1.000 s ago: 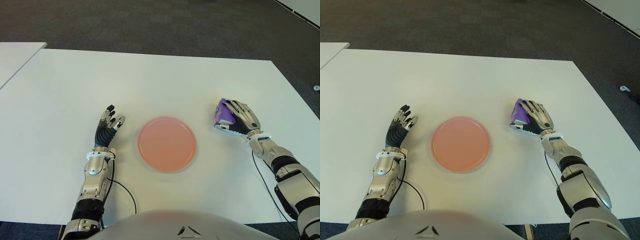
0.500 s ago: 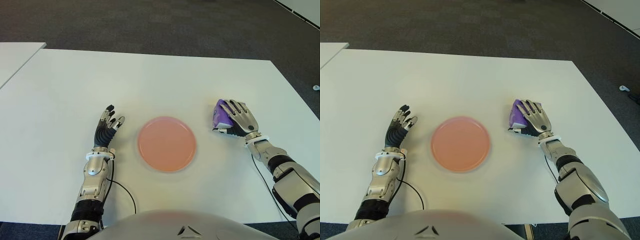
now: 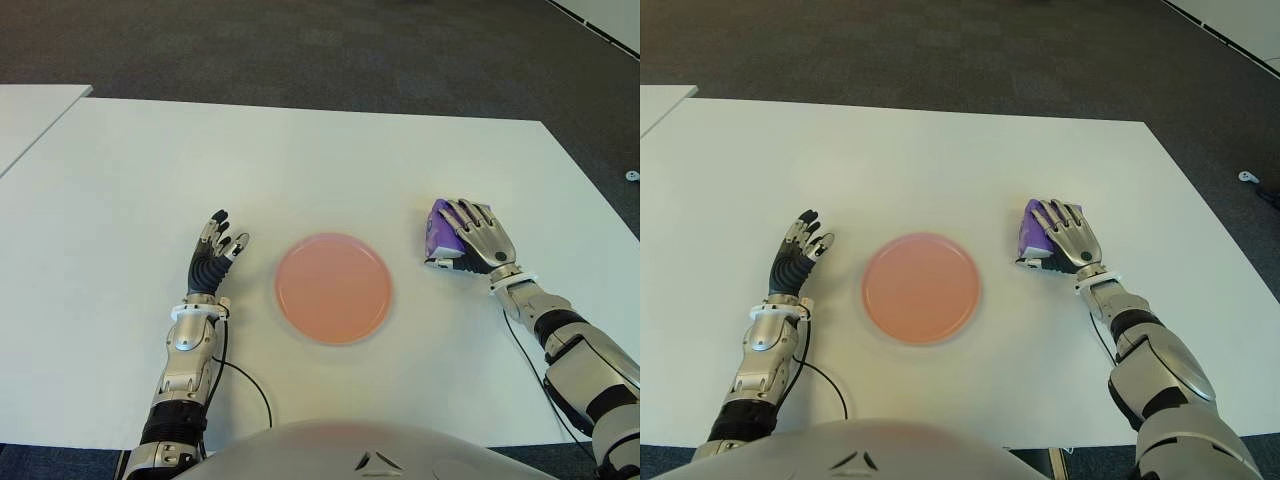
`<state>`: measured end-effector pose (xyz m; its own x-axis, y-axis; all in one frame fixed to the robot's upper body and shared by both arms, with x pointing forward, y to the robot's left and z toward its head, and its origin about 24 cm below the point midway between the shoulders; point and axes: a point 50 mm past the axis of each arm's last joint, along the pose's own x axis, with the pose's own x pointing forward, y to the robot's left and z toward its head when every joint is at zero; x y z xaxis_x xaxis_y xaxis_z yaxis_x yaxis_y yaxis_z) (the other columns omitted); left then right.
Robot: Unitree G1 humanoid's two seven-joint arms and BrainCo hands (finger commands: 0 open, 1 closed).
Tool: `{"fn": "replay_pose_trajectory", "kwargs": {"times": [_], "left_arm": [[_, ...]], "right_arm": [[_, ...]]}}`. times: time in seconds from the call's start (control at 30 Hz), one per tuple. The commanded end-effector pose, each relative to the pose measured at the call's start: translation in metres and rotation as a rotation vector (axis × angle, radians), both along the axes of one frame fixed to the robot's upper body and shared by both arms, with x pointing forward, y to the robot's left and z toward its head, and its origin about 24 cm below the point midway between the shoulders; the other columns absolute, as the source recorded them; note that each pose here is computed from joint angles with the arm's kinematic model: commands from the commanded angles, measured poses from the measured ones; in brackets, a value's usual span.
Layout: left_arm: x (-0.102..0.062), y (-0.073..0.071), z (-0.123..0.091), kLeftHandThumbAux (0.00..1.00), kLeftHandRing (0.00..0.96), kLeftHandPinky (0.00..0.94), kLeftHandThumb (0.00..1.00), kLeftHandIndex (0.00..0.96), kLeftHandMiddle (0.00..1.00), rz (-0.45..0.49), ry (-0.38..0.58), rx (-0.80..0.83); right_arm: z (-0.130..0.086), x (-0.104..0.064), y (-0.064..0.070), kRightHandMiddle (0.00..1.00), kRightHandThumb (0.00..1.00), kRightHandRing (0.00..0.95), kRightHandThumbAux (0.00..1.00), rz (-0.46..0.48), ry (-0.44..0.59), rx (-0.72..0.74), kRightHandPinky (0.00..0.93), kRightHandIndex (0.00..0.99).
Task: Put the tissue paper into the plate.
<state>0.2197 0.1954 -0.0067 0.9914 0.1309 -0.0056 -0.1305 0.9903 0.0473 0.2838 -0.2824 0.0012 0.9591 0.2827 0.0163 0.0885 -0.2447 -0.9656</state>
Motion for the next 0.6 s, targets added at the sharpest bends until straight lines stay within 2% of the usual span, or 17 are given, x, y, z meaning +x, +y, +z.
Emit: {"fn": "replay_pose_trajectory", "kwargs": {"times": [0.03,0.6], "left_arm": [[-0.0024,0.0005,-0.0024,0.566,0.0,0.0,0.0,0.0,0.001,-0.002,0.017,-0.008],[-0.0019,0.0008,-0.0034,0.569,0.0,0.0,0.0,0.0,0.0,0.005,0.016,-0.014]], "right_arm": [[-0.0569,-0.0468,0.0134,0.0,0.348,0.0,0.104,0.083,0.298,-0.091,0.0,0.0],[-0.0539,-0.0431,0.0116,0.0,0.377,0.0,0.109,0.1,0.273,-0.149,0.0,0.0]]}}
